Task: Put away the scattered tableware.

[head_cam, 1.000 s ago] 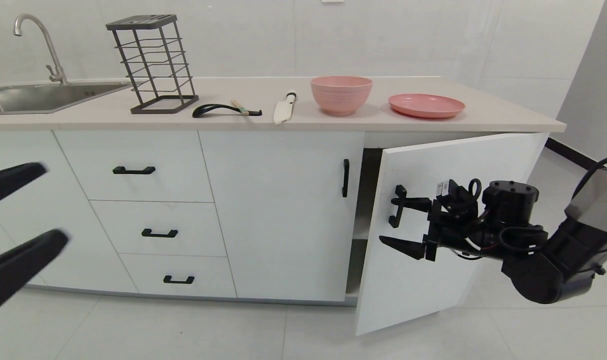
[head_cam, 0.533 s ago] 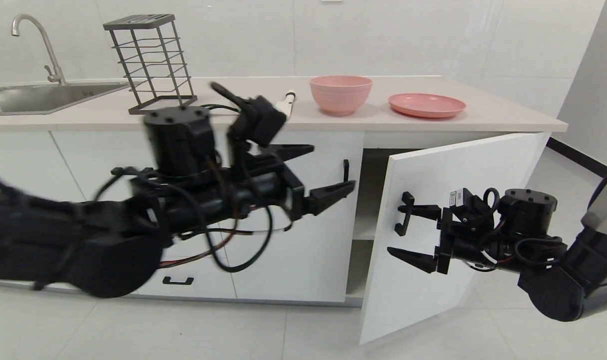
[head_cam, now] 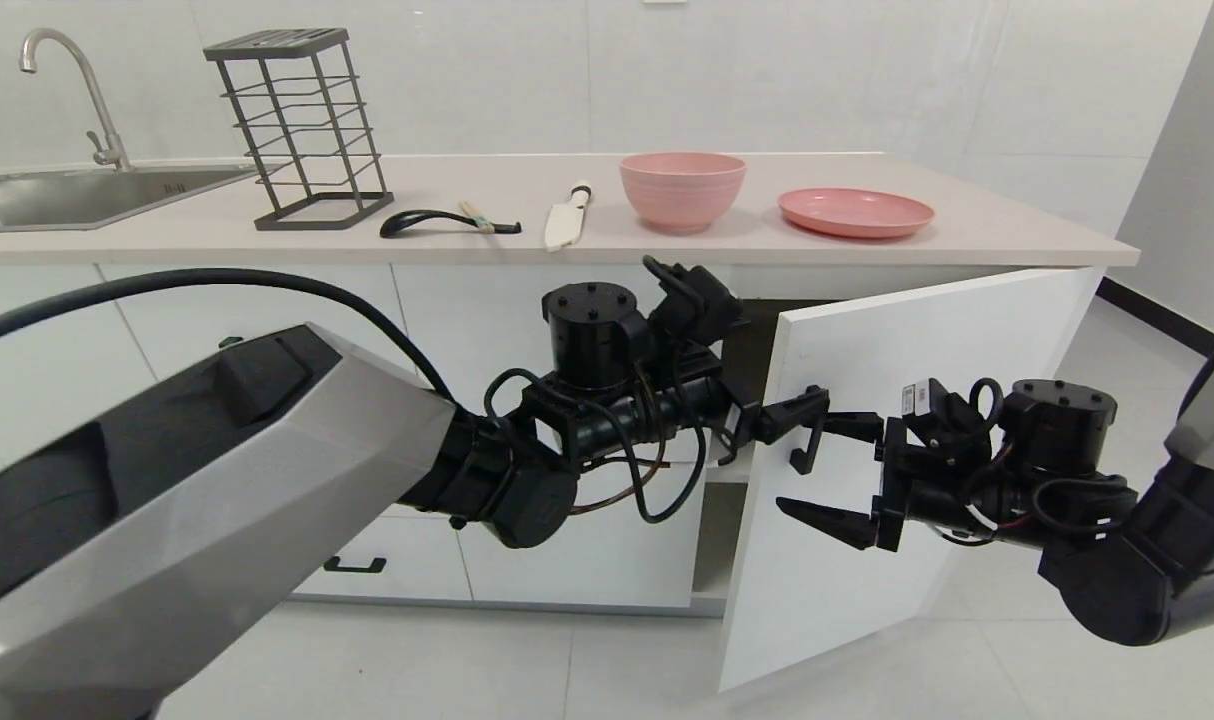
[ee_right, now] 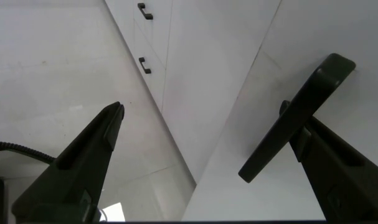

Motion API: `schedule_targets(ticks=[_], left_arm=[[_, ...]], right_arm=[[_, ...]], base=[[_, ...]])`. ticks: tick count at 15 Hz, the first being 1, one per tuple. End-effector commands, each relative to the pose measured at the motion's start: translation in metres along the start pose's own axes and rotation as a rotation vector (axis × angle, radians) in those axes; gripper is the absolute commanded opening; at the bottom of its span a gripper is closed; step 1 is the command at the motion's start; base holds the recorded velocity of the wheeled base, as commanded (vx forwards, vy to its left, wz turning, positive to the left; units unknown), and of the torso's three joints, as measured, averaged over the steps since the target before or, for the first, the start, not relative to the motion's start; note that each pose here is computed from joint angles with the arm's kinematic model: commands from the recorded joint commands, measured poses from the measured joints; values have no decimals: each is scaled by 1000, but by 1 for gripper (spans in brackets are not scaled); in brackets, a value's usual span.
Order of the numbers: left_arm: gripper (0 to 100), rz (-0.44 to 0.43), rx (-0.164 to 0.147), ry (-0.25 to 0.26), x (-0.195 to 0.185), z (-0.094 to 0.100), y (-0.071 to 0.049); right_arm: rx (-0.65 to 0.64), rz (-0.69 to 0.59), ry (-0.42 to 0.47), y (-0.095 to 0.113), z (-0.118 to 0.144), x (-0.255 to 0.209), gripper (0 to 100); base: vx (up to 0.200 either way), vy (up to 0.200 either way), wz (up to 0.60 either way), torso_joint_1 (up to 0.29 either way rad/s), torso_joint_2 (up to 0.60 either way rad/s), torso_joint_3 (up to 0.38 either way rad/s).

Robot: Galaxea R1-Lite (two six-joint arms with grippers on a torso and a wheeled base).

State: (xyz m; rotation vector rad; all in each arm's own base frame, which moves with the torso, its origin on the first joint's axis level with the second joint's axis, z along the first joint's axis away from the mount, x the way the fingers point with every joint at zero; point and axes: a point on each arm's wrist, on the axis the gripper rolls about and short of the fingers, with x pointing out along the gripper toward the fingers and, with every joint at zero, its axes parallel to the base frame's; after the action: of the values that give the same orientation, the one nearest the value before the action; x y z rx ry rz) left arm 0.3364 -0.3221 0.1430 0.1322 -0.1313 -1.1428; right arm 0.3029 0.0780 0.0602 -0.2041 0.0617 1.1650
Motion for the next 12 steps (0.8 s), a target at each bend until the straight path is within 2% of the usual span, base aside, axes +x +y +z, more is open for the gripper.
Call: schedule_targets(ticks=[1, 4, 5, 6, 7, 8, 12], left_arm=[[100, 27, 4, -6, 14, -13, 7], [100, 29, 4, -6, 17, -16, 6], [100, 9, 5, -11, 19, -15, 0], [100, -48, 5, -21, 23, -13, -12], [100, -60, 3, -18, 24, -14, -14], [100, -78, 1, -18, 27, -13, -22], [100, -81, 0, -17, 27, -12, -24]], right_arm=[[2, -5, 2, 0, 0, 0, 100], [2, -5, 2, 0, 0, -1, 100], [1, -7, 2, 0, 0, -1, 100], [0, -13, 1, -1, 0, -3, 100], [1, -18, 2, -3, 0, -4, 100], [4, -34, 8, -5, -3, -9, 100], [5, -70, 16, -5, -4, -32, 100]], base=[[0, 0, 0, 0, 0, 0], [0, 0, 0, 0, 0, 0], [0, 0, 0, 0, 0, 0], [0, 0, 0, 0, 0, 0], [0, 0, 0, 0, 0, 0], [0, 0, 0, 0, 0, 0], [0, 0, 0, 0, 0, 0]])
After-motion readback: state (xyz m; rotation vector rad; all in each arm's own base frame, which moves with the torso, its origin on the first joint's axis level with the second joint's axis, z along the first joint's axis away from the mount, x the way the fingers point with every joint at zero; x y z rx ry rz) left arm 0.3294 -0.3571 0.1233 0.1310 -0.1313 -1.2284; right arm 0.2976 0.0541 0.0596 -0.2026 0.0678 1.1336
